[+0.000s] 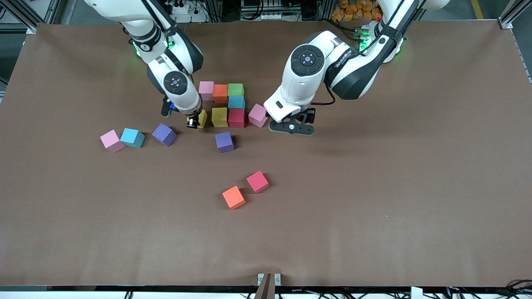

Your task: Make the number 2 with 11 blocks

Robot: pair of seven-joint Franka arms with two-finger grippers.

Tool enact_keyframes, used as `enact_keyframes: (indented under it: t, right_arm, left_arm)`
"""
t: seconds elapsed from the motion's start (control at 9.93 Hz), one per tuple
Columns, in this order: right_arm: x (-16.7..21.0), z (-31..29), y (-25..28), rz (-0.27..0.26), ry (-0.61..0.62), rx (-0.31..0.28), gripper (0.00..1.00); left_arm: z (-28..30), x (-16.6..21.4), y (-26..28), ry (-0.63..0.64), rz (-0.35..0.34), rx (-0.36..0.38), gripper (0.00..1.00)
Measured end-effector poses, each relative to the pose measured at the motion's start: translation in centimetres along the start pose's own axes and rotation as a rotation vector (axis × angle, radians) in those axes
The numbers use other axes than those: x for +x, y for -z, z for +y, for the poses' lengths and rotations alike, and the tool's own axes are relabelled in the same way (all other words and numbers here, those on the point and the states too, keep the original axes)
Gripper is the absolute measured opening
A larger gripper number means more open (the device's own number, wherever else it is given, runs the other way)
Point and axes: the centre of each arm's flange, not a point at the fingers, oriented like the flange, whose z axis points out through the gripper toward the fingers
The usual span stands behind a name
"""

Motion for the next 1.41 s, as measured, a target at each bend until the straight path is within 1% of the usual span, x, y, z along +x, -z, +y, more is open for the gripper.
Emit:
enact_keyframes:
  t: [0.2, 0.3, 0.4, 0.81, 1.41]
  right_arm:
    - [-2.1, 1.9, 0.1, 0.003, 0.072, 0.005, 0.64]
    - [-2.4, 2.2, 0.1, 0.007, 0.086, 0.003, 0.60]
    - [-2.3, 2.2, 0.1, 0.012, 0.102, -0.002, 0.57]
    - [-1.9, 2.0, 0.0, 0.025, 0.142, -0.014, 0.57]
    - [-0.7, -0.3, 0.9, 0.013, 0.141, 0.006, 0.57]
  left_arm:
    - [0.1, 0.0, 0.0, -0.001, 0.001, -0.001, 1.00]
    - [0.1, 0.0, 0.1, -0.002, 0.005, -0.004, 1.00]
    - [0.2, 0.0, 0.2, -0.003, 0.008, -0.006, 1.00]
    - [0.4, 0.0, 0.3, -0.005, 0.011, -0.008, 1.00]
    - [0.4, -0.1, 0.3, -0.006, 0.011, -0.009, 1.00]
